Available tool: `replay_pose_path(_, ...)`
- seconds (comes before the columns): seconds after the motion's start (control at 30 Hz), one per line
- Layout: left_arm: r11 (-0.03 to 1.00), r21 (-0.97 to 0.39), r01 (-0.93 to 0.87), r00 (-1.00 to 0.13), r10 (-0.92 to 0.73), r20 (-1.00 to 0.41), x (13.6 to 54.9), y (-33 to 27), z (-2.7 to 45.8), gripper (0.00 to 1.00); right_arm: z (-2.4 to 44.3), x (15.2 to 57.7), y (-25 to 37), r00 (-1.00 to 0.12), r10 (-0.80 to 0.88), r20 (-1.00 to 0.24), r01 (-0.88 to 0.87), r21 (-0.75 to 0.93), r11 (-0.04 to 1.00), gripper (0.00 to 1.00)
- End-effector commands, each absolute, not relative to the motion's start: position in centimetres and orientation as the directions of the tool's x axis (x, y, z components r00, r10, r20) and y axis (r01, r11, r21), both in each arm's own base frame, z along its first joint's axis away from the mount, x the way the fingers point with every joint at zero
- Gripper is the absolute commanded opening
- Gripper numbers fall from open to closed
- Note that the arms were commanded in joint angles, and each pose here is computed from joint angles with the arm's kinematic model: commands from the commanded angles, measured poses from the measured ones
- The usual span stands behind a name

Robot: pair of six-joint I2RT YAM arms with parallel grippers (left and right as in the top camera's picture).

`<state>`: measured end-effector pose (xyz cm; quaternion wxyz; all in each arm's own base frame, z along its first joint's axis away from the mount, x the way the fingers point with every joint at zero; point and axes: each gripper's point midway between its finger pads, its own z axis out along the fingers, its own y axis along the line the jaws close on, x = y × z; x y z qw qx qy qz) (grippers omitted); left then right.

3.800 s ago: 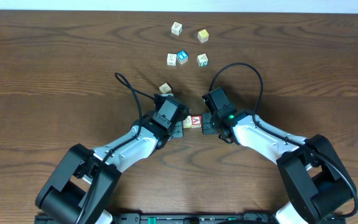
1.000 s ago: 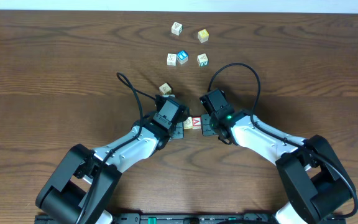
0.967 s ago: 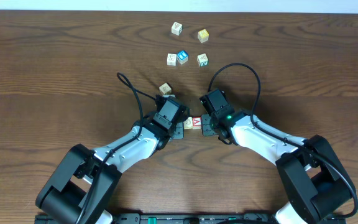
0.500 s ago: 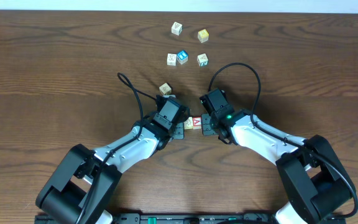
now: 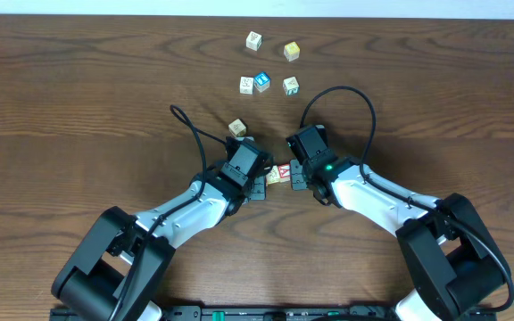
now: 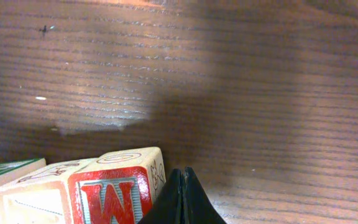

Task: Lift 4 blocks

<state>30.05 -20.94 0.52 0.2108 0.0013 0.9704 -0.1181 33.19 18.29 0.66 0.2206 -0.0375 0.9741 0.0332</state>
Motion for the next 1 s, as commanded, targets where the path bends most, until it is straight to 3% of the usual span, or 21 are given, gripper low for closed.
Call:
replay_pose_path(0.0, 0.909, -0.373, 0.187, -0.924, 0.034, -0.380, 28.6, -26.1, 2.1, 0.08, 2.8, 32.6, 23.4, -0.901, -0.079, -0.428, -0.195, 0.234, 0.953, 0.01)
replay_pose_path(0.7, 0.909, -0.372, 0.186, -0.924, 0.033, -0.381, 28.6, -26.0, 2.1, 0.08, 2.9, 29.8, 26.8, -0.908, -0.124, -0.400, -0.250, 0.280, 0.927, 0.01)
replay_pose_path(0.97, 0.909, -0.372, 0.186, -0.924, 0.033, -0.381, 28.6, -26.1, 2.1, 0.08, 2.8, 30.3, 26.3, -0.932, 0.003, -0.363, -0.123, 0.326, 0.937, 0.01)
